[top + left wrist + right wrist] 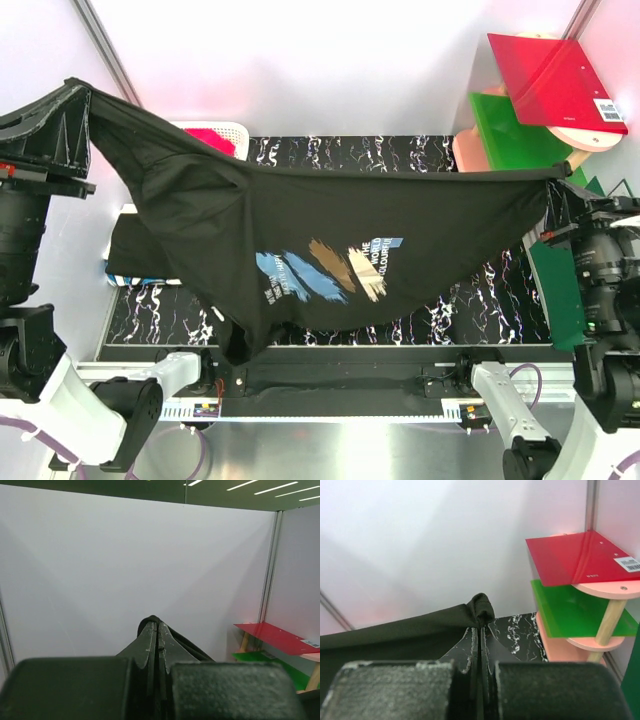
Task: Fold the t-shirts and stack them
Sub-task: Flatten out the tshirt
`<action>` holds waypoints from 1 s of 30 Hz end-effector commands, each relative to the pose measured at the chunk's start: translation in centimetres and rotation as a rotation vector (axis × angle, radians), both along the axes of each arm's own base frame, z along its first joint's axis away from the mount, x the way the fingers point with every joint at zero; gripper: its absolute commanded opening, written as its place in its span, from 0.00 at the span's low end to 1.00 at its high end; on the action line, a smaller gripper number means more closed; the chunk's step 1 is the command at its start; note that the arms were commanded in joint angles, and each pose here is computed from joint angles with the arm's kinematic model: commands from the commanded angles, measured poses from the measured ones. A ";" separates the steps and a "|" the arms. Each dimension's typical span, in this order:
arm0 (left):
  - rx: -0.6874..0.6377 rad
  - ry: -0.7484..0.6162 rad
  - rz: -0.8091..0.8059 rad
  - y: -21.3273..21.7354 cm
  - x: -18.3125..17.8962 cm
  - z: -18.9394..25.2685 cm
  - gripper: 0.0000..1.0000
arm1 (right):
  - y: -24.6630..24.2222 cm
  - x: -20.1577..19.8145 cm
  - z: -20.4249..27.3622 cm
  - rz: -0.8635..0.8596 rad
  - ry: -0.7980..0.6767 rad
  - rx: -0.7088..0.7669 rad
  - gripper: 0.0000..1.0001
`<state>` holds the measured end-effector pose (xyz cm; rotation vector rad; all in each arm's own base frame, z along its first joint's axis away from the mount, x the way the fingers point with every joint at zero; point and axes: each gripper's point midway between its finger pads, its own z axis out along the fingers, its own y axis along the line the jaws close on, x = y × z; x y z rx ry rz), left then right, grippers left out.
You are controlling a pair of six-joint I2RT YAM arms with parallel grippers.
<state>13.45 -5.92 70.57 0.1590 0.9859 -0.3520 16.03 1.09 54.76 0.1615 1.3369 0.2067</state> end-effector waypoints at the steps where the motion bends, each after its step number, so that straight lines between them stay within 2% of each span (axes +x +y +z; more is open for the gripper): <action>1: -0.013 0.043 0.082 1.3 4.6 -0.4 0.00 | -2.2 3.9 -2.4 -0.117 0.050 -0.007 0.00; 4: 0.001 0.201 0.091 1.2 12.5 -4.2 0.00 | -3.3 7.5 -5.0 -0.174 0.112 -0.013 0.00; 5: 0.008 0.273 0.074 0.9 16.3 -6.2 0.00 | -3.4 8.6 -5.8 -0.181 0.123 -0.012 0.00; 6: 0.004 0.322 -0.004 -0.3 18.0 -7.4 0.00 | -3.5 9.5 -6.3 -0.183 0.130 -0.012 0.00; 7: -0.012 0.401 -0.027 -0.1 22.5 -9.9 0.00 | -3.4 10.9 -7.4 -0.178 0.159 -0.011 0.00; 9: -0.039 0.495 -0.127 -1.0 26.2 -12.8 0.00 | -3.3 13.4 -9.8 -0.168 0.205 -0.014 0.00; 10: -0.050 0.577 -0.139 -1.0 29.8 -15.9 0.00 | -3.0 15.5 -12.6 -0.148 0.276 -0.023 0.00; 12: -0.065 0.661 -0.173 -1.4 32.8 -19.2 0.00 | -2.7 17.7 -14.6 -0.128 0.310 -0.033 0.00; 13: -0.073 0.733 -0.185 -1.5 35.5 -22.4 0.00 | -2.5 19.5 -17.6 -0.110 0.381 -0.046 0.00; 15: -0.085 0.795 -0.205 -1.6 37.6 -25.2 0.00 | -2.4 21.7 -19.8 -0.100 0.410 -0.054 0.00; 16: -0.095 0.853 -0.213 -1.7 39.4 -28.0 0.00 | -2.4 23.6 -22.3 -0.096 0.471 -0.051 0.00; 19: -0.127 0.952 -0.233 -2.1 42.1 -32.8 0.00 | -1.6 27.3 -27.3 -0.054 0.589 -0.021 0.00; 22: -0.147 1.026 -0.265 -2.7 43.8 -36.4 0.00 | -1.0 30.5 -30.4 -0.024 0.674 0.013 0.00; 28: -0.150 1.089 -0.243 -2.6 45.6 -40.3 0.00 | 0.0 36.3 -35.3 0.037 0.846 0.032 0.00; 30: -0.154 1.088 -0.260 -2.9 46.0 -40.3 0.00 | 0.3 37.5 -36.6 0.050 0.890 0.047 0.00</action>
